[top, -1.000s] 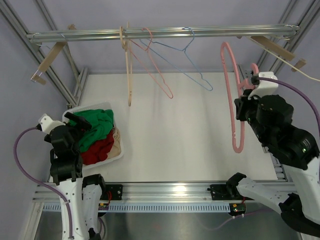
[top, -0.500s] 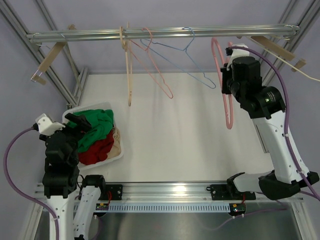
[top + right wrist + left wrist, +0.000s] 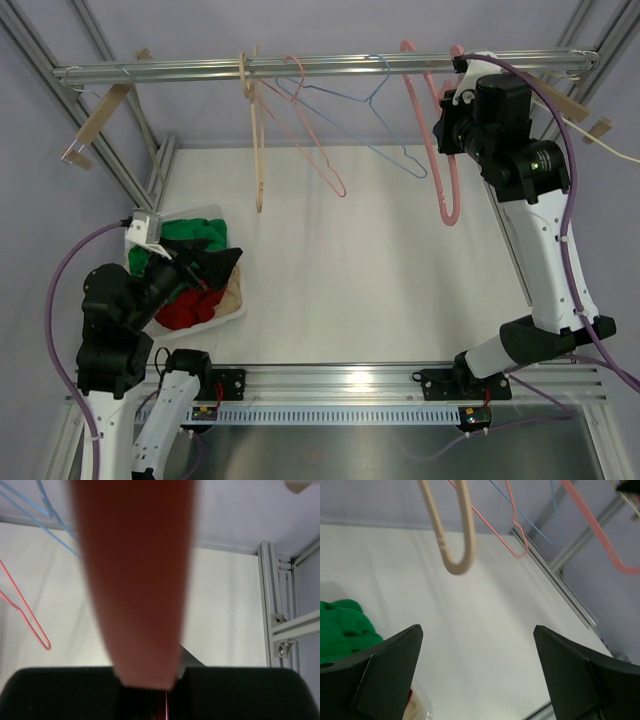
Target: Remove the t-shirt from the hanger
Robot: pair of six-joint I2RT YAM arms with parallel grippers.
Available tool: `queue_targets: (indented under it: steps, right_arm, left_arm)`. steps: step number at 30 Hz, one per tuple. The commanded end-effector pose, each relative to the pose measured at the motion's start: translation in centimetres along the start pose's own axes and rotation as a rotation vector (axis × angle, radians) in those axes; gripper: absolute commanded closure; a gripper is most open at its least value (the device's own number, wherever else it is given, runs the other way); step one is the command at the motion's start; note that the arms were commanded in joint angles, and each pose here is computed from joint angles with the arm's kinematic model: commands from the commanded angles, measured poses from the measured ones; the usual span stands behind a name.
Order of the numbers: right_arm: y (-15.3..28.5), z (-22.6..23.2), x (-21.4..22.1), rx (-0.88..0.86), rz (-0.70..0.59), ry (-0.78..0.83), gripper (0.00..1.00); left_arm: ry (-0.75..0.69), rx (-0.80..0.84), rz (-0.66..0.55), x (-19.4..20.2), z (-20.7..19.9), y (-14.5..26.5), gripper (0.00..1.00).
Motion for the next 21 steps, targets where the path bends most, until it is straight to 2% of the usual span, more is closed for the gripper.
queue_targets:
  steps: [1, 6, 12, 21]
  right_arm:
    - [-1.2, 0.2, -2.1, -0.05, -0.046, 0.029, 1.0]
    - [-4.1, -0.6, -1.6, -0.015, -0.002, 0.014, 1.0]
    - [-5.5, -1.8, -2.2, 0.011, -0.016, -0.017, 1.0]
    - [-8.6, -1.7, 0.8, -0.004, 0.052, -0.073, 1.0]
  left_arm:
    - [-0.032, 0.29, 0.16, 3.6, -3.4, 0.6, 0.01]
    - [-0.021, 0.444, 0.261, 6.3, -5.0, 1.6, 0.01]
    - [-0.011, 0.55, 0.318, 8.2, -6.0, 3.0, 0.01]
    - [-0.025, 0.519, 0.311, 8.2, -5.5, 2.4, 0.01]
Point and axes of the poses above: each gripper's point midway between its finger pads, its own y axis back along the fingers, its own z axis along the line the jaws close on, x = y × z, the point moved 2 cm from there along y, back along the fingers, and after that the axes turned 2 degrees about y, right-handed, at the moved point
